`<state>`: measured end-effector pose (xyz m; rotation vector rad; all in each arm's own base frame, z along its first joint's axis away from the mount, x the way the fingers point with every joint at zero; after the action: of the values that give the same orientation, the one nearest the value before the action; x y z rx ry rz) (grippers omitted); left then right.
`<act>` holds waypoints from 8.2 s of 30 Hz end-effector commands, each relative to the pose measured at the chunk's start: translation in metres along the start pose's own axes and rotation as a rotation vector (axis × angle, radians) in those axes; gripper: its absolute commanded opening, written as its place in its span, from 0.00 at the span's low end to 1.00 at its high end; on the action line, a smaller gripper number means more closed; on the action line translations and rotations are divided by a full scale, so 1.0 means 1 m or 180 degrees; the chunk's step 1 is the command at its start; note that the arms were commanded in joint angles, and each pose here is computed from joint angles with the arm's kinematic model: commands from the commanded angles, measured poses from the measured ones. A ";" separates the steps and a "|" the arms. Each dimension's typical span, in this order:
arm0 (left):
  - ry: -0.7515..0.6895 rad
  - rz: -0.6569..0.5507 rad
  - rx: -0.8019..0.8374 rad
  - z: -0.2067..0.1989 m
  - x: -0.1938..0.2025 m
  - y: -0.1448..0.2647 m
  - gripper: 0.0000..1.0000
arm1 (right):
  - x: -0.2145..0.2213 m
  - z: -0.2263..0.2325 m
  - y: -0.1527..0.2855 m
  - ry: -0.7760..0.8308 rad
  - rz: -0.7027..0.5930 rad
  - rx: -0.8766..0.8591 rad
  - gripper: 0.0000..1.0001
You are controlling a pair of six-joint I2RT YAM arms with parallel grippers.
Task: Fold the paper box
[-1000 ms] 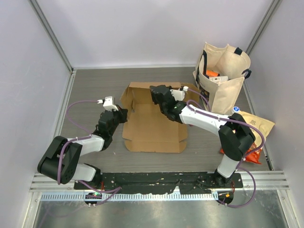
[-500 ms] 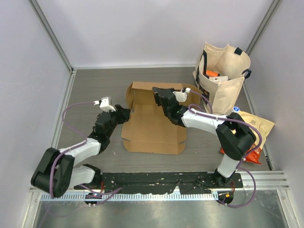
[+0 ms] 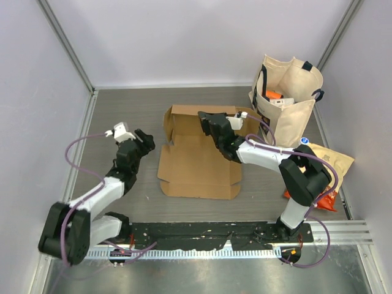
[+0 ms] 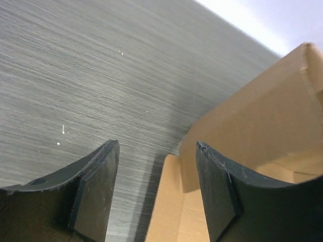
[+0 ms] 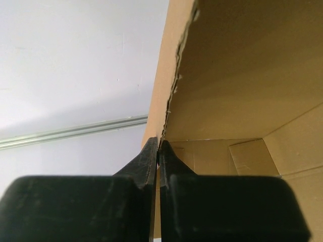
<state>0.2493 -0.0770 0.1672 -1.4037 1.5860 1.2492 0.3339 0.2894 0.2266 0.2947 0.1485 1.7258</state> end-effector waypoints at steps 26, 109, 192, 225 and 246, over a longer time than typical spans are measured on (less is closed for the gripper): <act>-0.0900 0.0013 0.1491 -0.049 0.002 -0.075 0.68 | 0.000 -0.008 0.001 0.0441 0.0219 0.0018 0.01; -0.1651 0.0317 0.0847 -0.106 0.039 -0.078 0.43 | 0.011 -0.009 0.012 0.0770 0.0201 0.0087 0.01; 0.0162 0.0125 0.0514 -0.011 -0.090 0.002 0.81 | -0.031 0.007 0.038 0.2664 0.1158 -0.0817 0.74; -0.1209 0.0348 -0.0296 -0.049 0.007 -0.038 0.60 | -0.111 0.050 0.017 0.3525 0.0949 -0.0437 0.73; -0.1271 0.0067 -0.0278 -0.051 0.010 -0.052 0.25 | -0.066 0.048 -0.023 0.1862 0.1224 -0.0406 0.31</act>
<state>0.2972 -0.1272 0.1536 -1.0086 1.3299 1.5657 0.3790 0.2172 0.2426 -0.4089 0.6675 2.1544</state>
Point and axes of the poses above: each gripper's point midway between its finger pads, its own y axis back along the fingers, its own z axis along the line the jaws close on, x = y × z, the point moved 10 cm from there along y, back along the fingers, and after that the axes turned 11 degrees about -y, right-handed, at the moved point
